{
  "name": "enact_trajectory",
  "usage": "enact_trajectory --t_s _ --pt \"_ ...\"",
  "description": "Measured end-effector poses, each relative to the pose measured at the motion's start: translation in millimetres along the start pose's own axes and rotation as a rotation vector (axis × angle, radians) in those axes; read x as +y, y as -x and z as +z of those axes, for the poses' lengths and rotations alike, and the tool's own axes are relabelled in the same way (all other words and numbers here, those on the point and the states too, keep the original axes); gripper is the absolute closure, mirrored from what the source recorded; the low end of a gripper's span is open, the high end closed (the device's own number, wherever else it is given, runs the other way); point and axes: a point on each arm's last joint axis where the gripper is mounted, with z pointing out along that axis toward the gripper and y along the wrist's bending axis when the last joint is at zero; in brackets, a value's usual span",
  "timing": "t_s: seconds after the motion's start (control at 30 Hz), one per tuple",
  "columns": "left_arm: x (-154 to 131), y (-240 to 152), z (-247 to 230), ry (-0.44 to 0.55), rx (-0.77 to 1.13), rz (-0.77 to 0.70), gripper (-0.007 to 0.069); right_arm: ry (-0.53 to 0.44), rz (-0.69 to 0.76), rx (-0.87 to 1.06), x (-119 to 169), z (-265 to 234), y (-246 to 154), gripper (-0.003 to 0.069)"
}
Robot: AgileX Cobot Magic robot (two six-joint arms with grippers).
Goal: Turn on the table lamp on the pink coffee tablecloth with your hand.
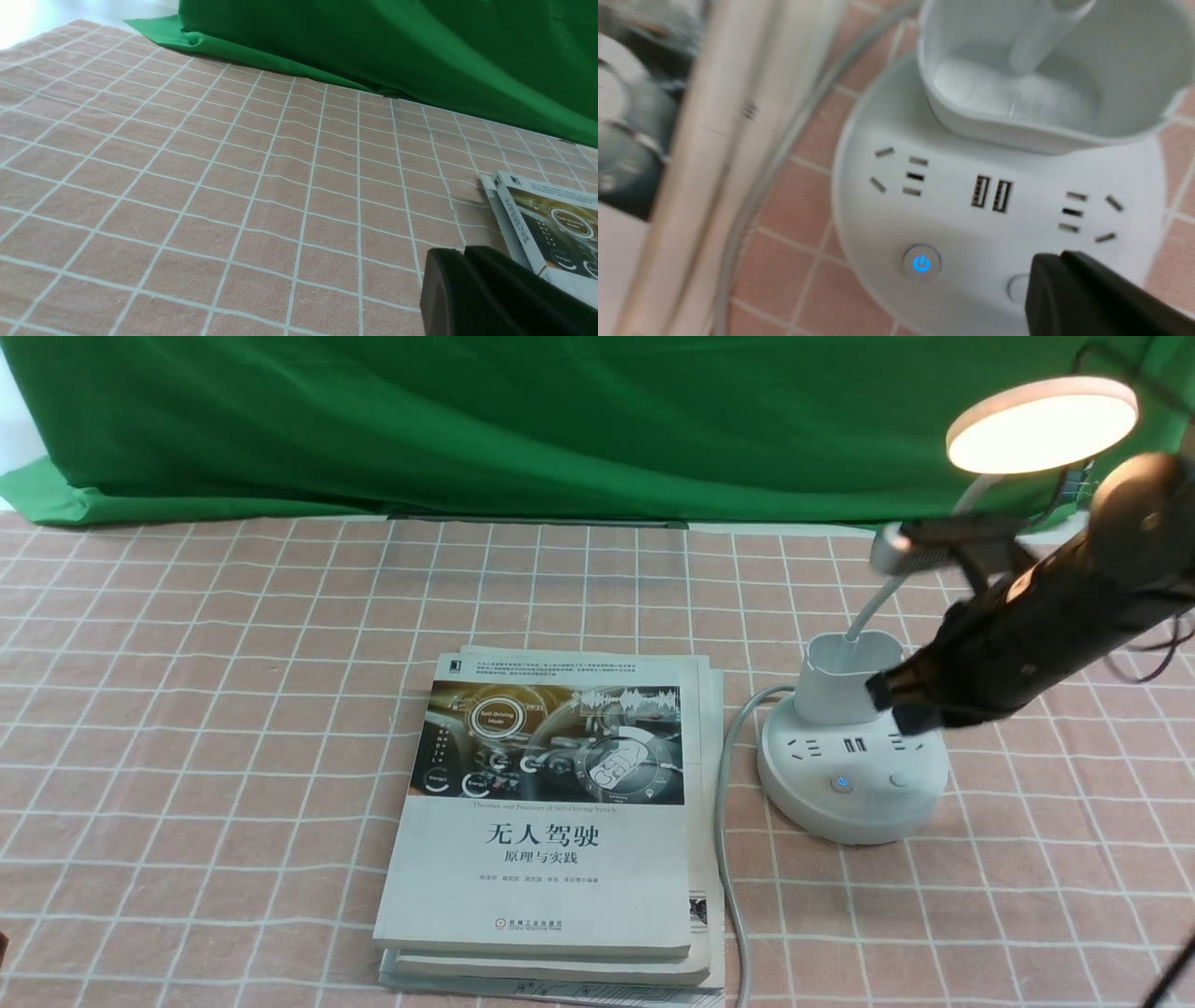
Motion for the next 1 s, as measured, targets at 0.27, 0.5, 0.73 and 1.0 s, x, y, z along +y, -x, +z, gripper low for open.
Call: enact_trajectory --t_s 0.27,0.5,0.73,1.0 --pt "0 0 0 0.000 0.000 -0.002 0.0606 0.028 -0.001 0.097 6 -11 -22 0.0631" --pt "0 0 0 0.000 0.000 0.000 0.0606 0.022 0.013 0.087 13 -34 -61 0.0631" --pt "0 0 0 0.000 0.000 0.000 0.0606 0.008 0.041 -0.077 27 -98 -103 0.0631" --pt "0 0 0 0.000 0.000 0.000 0.0606 0.006 0.102 -0.293 40 -151 -151 0.0629"
